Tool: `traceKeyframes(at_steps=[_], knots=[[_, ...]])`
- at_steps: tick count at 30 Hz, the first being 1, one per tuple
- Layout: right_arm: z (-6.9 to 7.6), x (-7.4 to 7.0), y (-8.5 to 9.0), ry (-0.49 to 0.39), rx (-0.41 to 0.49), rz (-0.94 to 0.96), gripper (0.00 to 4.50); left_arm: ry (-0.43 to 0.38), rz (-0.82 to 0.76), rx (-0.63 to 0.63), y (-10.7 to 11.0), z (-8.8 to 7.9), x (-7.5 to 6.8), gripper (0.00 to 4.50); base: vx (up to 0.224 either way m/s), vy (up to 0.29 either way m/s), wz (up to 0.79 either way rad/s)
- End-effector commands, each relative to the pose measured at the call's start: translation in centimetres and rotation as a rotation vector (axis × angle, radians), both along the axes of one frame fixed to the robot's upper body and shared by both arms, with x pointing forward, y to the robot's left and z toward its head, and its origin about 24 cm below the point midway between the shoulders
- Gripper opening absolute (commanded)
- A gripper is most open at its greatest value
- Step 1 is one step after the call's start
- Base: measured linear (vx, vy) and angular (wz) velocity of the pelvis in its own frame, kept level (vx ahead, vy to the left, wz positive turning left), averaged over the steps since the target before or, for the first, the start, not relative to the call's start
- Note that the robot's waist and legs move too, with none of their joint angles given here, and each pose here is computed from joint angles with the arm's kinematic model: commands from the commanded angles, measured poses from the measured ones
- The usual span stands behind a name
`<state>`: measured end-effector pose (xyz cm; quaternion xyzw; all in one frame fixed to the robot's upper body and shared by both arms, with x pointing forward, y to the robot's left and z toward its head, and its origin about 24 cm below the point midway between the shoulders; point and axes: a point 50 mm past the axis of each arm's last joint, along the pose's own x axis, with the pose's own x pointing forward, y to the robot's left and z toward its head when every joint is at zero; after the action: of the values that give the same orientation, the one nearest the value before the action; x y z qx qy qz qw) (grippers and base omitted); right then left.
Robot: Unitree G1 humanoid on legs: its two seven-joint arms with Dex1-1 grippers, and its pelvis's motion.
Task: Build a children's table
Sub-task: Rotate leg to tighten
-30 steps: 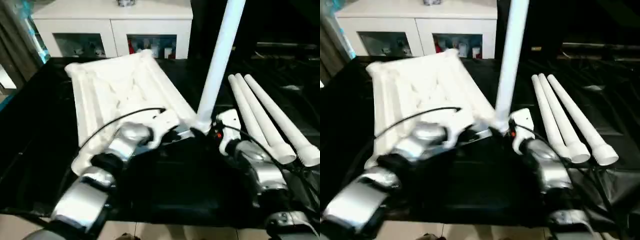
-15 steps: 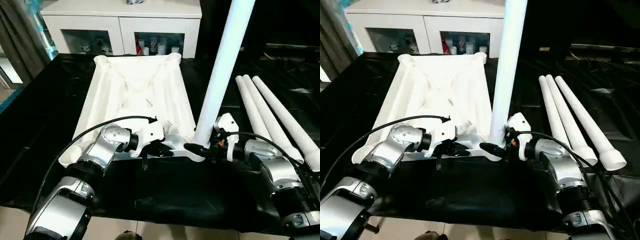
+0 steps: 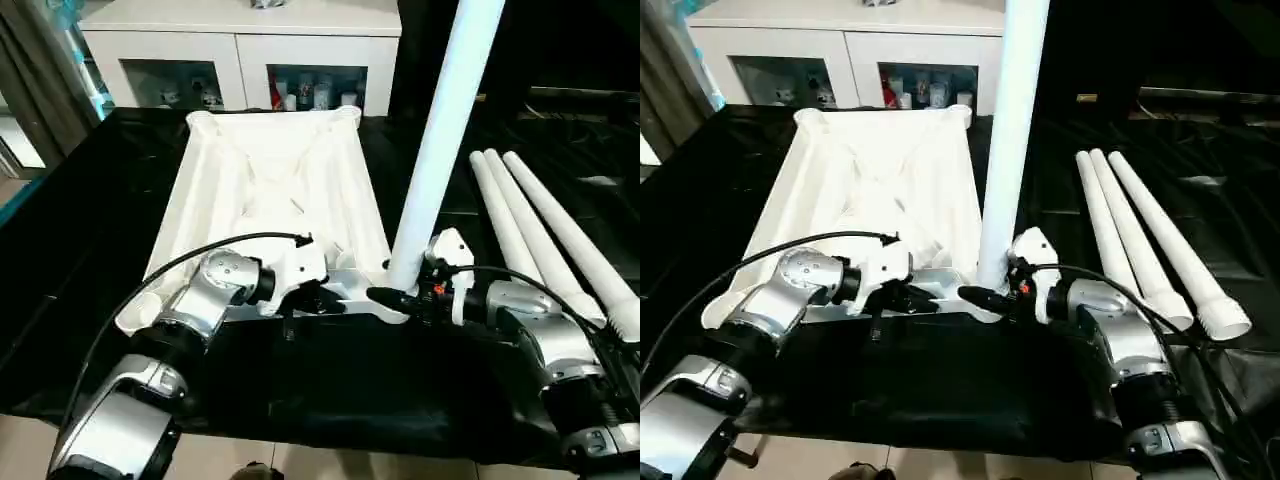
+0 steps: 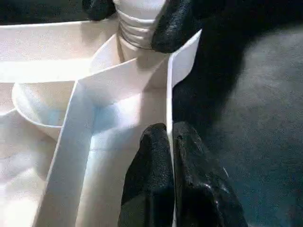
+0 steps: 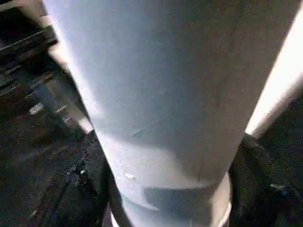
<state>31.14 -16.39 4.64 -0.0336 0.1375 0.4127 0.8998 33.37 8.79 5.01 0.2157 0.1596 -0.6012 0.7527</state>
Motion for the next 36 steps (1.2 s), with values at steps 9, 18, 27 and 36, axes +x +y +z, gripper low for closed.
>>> traceKeyframes(at_steps=[9, 18, 27, 36], knots=[[-3.8, 1.2, 2.6, 0.102, -0.013, -0.495, 2.7, -0.095, 0.399, -0.069, -4.8, 1.1, 2.6, 0.0, 0.0, 0.0, 0.0], [-1.8, 1.8, 3.5, 0.002, 0.052, -0.37, 3.67, -0.095, 0.275, -0.102, -5.6, 1.3, 2.0, 0.0, 0.0, 0.0, 0.0], [0.4, 0.8, 0.4, -0.038, 0.012, -0.079, 3.67, -0.042, 0.074, -0.09, -2.4, 0.7, 0.8, 0.0, 0.0, 0.0, 0.0], [1.3, 0.3, -1.5, -0.03, -0.064, 0.077, 3.67, 0.025, -0.072, -0.067, 0.4, 0.6, -0.2, 0.0, 0.0, 0.0, 0.0]])
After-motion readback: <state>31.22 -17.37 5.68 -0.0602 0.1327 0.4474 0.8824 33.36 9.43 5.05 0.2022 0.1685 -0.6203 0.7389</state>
